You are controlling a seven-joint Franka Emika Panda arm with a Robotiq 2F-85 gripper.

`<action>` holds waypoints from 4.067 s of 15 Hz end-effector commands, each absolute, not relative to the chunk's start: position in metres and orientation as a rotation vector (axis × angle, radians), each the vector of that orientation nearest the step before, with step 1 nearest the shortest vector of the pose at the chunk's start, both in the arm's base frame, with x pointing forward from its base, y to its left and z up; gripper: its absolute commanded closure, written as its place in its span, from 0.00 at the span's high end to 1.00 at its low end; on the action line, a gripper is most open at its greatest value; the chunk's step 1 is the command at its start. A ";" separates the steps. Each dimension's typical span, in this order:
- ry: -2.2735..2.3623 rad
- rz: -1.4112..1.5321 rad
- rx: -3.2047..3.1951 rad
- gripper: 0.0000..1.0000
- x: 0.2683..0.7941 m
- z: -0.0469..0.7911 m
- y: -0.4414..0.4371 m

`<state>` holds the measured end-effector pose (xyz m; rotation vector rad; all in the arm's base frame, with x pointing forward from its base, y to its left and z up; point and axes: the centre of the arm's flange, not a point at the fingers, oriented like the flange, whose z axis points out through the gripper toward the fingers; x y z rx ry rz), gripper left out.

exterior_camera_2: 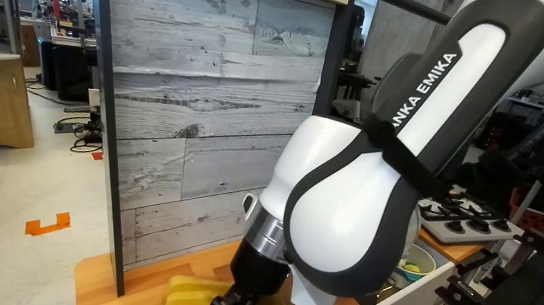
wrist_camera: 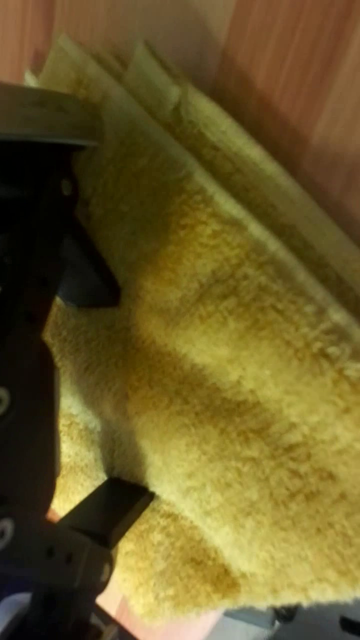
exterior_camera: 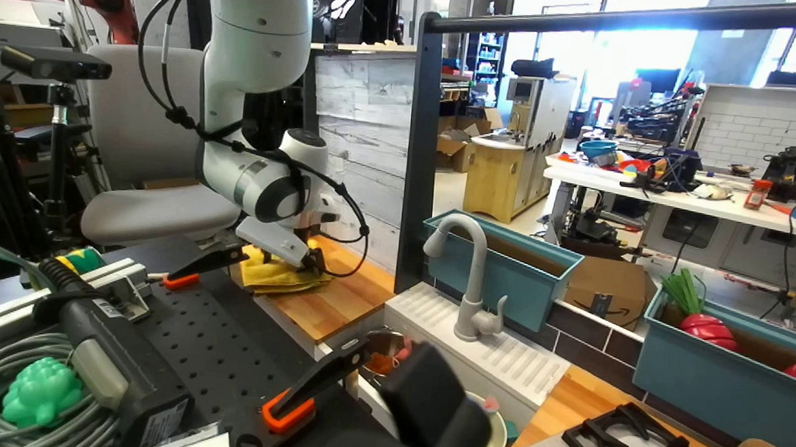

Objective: Pick up the object plush toys from the counter and stove and put them in the pots, then wipe the counter

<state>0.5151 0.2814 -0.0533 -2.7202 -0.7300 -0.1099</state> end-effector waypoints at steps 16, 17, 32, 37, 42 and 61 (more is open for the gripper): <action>-0.705 -0.117 -2.765 1.00 0.556 -0.065 0.233; -0.723 -0.116 -2.747 1.00 0.556 -0.072 0.252; -0.845 -0.313 -2.917 1.00 0.524 -0.040 0.263; -0.543 -0.311 -3.026 1.00 0.476 -0.071 0.239; -0.423 -0.281 -2.752 1.00 0.468 -0.091 0.318; -0.213 -0.250 -2.971 1.00 0.471 -0.050 0.184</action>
